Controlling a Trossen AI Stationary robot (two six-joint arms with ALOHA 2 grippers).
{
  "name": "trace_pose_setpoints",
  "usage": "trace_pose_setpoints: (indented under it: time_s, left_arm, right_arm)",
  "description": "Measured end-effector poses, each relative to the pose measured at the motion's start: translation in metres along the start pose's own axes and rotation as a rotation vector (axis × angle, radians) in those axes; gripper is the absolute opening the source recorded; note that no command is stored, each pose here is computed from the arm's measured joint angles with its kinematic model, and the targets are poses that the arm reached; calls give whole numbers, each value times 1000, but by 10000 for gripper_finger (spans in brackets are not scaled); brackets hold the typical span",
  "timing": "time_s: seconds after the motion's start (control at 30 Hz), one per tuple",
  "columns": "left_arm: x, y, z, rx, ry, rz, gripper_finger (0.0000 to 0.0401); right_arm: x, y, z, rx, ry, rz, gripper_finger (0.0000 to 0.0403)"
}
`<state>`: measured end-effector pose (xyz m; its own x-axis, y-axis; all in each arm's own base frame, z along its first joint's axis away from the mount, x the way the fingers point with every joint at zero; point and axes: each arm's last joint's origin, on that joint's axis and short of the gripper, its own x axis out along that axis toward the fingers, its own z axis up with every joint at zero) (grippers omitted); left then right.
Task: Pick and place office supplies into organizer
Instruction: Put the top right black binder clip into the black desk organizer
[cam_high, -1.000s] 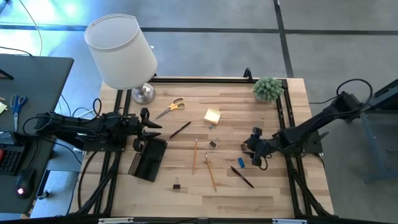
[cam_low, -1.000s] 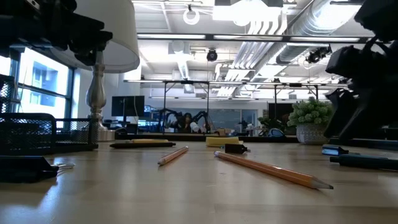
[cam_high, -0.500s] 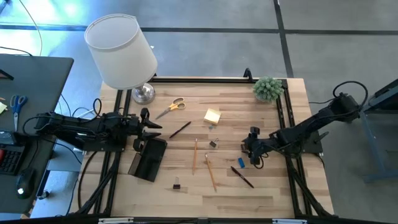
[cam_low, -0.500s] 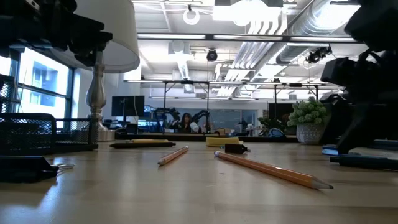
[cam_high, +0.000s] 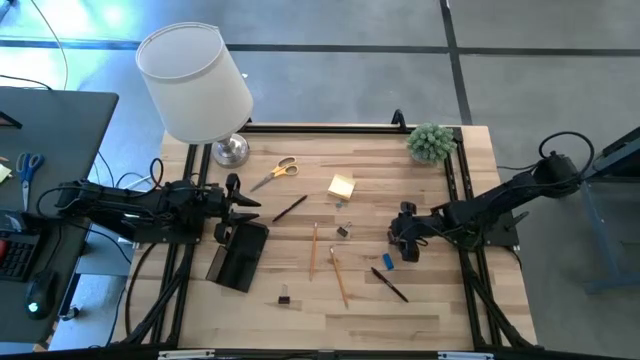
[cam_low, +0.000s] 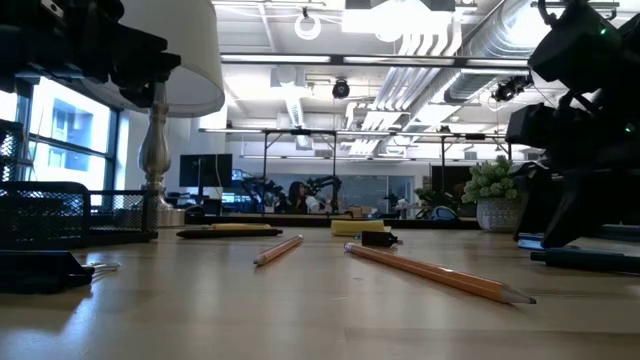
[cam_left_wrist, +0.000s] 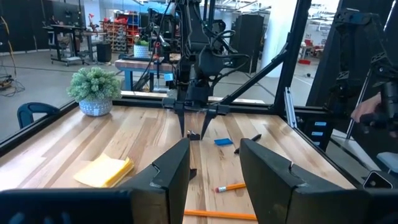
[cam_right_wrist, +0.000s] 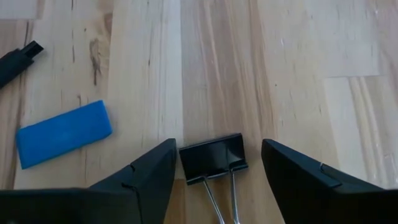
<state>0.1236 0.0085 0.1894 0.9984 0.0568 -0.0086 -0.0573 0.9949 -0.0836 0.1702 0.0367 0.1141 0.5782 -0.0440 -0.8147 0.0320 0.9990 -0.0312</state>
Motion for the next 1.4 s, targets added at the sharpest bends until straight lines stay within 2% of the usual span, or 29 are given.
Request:
trace_pose_setpoints:
  time_s: [0.43, 0.67, 1.17, 1.27, 1.4]
  left_arm:
    - [0, 0, 0, 0, 0, 0, 131]
    - [0, 0, 0, 0, -1, 0, 131]
    - [0, 1, 3, 0, -37, 46, 131]
    - [0, 1, 7, -1, -77, 43, 131]
    - [-1, 1, 9, -1, -100, 41, 131]
  right_arm:
    - [0, 0, 1, 1, -8, -2, 145]
    - [-2, 2, 12, 14, -83, -1, 148]
    - [-24, 9, 81, 56, -418, -54, 140]
    - [-21, 12, 96, 46, -498, -46, 145]
    - [-7, 20, 119, -2, -534, -54, 144]
